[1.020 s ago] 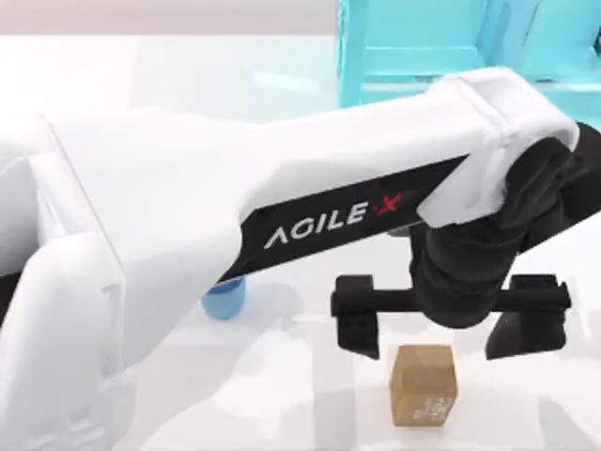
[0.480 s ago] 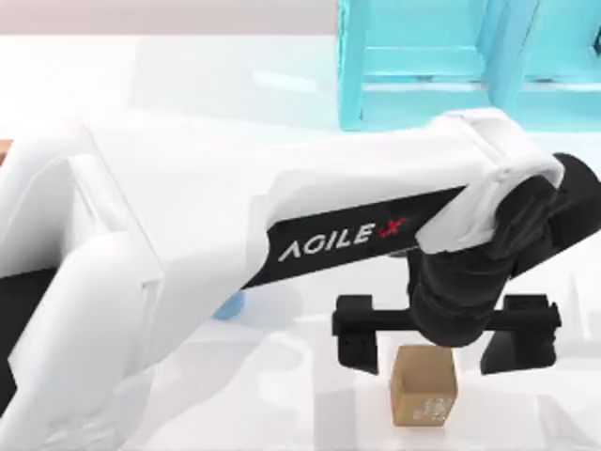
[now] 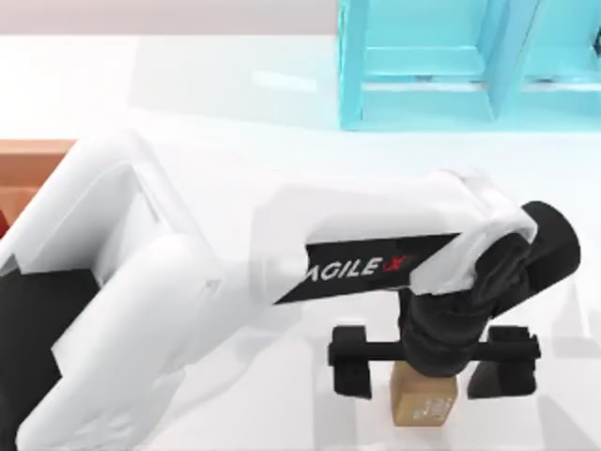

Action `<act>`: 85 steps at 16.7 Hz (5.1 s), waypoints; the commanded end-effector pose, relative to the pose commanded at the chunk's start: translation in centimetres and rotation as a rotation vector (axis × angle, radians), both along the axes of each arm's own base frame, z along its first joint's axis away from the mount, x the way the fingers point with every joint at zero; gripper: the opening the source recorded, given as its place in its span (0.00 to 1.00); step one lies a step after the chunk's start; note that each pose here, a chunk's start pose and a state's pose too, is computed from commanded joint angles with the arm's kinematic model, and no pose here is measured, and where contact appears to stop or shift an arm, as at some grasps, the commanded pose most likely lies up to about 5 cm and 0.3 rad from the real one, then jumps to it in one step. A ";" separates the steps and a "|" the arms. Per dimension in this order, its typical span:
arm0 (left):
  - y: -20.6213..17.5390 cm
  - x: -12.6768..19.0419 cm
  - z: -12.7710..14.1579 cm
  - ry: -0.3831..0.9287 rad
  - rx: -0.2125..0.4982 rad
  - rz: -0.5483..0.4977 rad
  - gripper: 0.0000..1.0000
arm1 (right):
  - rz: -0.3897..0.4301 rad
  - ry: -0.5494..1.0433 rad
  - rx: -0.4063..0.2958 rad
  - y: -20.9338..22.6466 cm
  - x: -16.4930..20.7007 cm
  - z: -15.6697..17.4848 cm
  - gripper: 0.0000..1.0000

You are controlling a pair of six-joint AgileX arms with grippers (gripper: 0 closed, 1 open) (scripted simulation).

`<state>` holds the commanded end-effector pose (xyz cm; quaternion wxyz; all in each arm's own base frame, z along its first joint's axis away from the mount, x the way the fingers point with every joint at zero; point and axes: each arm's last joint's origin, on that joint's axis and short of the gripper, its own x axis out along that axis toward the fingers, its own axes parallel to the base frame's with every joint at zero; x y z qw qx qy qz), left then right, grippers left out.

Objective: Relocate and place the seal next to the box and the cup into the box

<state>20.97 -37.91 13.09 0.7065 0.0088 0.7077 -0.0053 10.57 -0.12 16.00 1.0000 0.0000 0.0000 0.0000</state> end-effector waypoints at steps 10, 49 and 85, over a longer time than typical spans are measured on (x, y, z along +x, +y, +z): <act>0.0 0.0 0.0 0.000 0.000 0.000 0.32 | 0.000 0.000 0.000 0.0 0.0 0.0 1.00; 23.6 -0.1 12.6 -0.018 -0.016 -0.004 0.00 | 0.000 0.000 0.000 0.0 0.0 0.0 1.00; 26.3 -1.0 5.8 -0.002 -0.006 -0.006 0.90 | 0.000 0.000 0.000 0.0 0.0 0.0 1.00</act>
